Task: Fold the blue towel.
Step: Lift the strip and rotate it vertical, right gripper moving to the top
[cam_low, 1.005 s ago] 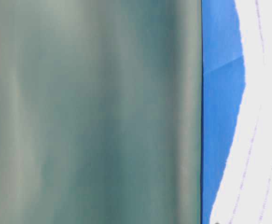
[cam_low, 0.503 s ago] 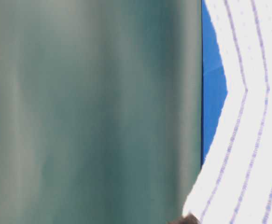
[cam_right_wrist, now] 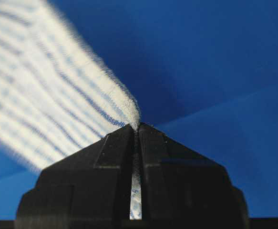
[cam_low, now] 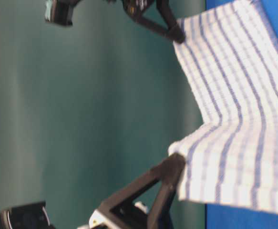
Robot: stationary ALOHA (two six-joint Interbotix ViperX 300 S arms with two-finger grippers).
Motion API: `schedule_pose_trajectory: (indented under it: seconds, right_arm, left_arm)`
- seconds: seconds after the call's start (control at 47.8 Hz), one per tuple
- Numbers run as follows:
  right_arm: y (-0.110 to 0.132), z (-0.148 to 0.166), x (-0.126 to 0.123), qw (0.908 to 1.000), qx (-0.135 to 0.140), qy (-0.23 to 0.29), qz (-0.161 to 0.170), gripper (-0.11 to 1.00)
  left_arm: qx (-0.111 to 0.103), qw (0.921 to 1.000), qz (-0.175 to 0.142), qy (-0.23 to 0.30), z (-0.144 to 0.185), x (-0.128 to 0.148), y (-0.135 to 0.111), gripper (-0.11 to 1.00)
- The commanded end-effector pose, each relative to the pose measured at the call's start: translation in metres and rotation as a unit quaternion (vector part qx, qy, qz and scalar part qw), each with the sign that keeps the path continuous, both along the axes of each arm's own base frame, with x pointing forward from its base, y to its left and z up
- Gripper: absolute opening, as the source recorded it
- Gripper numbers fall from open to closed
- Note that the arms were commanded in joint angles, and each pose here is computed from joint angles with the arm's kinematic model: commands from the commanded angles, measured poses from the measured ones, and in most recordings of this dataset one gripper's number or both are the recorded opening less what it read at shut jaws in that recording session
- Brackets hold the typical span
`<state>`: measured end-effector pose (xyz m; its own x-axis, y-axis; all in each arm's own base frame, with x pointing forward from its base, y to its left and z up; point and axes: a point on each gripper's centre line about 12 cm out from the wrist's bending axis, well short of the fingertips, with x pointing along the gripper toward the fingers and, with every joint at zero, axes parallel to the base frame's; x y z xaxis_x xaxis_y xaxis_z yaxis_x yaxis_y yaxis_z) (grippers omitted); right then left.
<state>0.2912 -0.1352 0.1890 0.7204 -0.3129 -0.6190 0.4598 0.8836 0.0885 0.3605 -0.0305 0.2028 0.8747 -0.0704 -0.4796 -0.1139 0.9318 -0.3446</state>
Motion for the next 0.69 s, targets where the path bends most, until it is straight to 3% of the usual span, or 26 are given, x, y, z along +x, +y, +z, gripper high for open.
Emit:
schedule_pose_trajectory:
  seconds: [0.0, 0.272, 0.545, 0.67]
  right_arm:
    - [-0.015, 0.014, 0.01, 0.9997, -0.018, -0.013, -0.006, 0.03]
    - [-0.046, 0.026, 0.028, 0.9983, -0.054, -0.018, -0.015, 0.03]
    - [-0.059, 0.038, 0.042, 0.9962, -0.084, -0.022, -0.007, 0.03]
    - [-0.063, 0.041, 0.043, 0.9955, -0.091, -0.024, -0.007, 0.03]
  left_arm:
    - [-0.004, 0.9996, -0.008, -0.028, 0.015, 0.013, -0.008, 0.02]
    - [-0.004, 0.9974, -0.026, -0.067, 0.021, 0.048, -0.026, 0.01]
    - [-0.001, 0.9951, -0.03, -0.095, 0.017, 0.087, -0.033, 0.02]
    - [0.011, 0.9929, -0.035, -0.113, 0.017, 0.103, -0.035, 0.01]
